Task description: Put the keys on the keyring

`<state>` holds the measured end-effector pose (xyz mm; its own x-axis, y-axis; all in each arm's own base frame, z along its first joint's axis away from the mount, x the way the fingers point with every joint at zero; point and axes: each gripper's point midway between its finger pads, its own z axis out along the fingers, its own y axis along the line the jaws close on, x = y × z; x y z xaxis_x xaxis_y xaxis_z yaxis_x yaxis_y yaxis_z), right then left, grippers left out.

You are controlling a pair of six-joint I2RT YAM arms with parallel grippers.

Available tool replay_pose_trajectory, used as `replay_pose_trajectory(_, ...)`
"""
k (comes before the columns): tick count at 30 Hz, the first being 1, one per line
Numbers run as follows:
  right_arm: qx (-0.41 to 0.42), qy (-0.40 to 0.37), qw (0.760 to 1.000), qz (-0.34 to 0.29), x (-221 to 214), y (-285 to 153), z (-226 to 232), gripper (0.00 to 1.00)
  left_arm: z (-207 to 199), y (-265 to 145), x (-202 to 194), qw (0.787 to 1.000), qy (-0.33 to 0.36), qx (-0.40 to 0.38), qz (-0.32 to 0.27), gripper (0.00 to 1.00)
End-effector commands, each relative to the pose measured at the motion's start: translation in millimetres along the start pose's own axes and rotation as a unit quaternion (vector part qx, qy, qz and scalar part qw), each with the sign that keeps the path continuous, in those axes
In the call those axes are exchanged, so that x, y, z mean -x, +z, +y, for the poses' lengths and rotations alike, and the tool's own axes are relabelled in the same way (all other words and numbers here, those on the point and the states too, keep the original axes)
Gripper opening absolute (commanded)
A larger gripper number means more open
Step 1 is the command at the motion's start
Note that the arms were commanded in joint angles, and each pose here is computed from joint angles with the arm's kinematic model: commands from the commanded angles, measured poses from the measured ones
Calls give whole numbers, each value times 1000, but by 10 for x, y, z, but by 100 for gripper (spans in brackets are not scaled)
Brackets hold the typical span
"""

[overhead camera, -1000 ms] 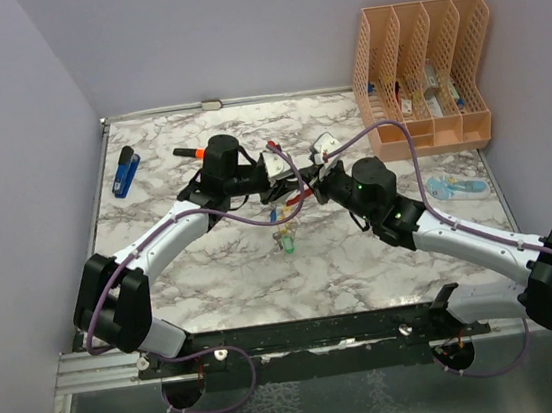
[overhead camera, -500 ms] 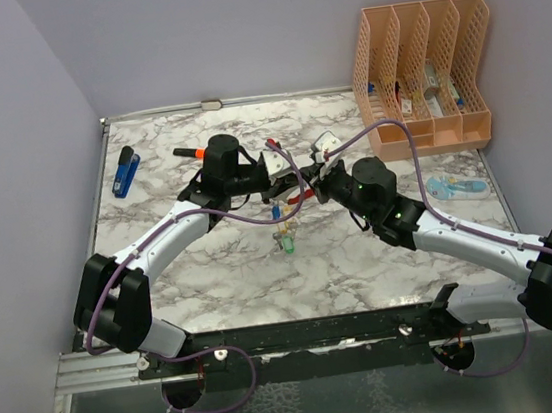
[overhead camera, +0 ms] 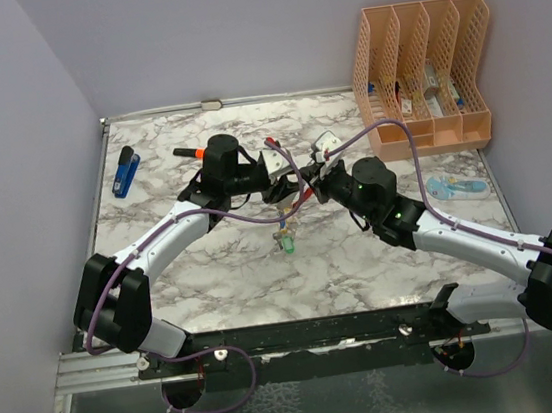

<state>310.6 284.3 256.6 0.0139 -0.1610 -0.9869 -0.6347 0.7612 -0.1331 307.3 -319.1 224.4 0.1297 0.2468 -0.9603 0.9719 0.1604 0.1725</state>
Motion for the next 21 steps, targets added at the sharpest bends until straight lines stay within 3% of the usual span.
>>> replay_pose_trajectory(1, -23, 10, 999, -41, 277, -19, -106, 1, -22, 9, 96, 1000, 2, -3, -16, 44)
replay_pose_trajectory(8, -25, 14, 999, -39, 264, -9, -109, 1, -69, 40, 114, 1000, -2, -12, -25, 43)
replay_pose_trajectory(17, -27, 14, 999, -37, 249, -18, -114, 1, -114, 39, 74, 1000, -11, -13, -21, 19)
replay_pose_trajectory(21, -26, 16, 999, -36, 242, -24, -112, 1, -109, 41, 80, 1000, -9, -12, -21, 17)
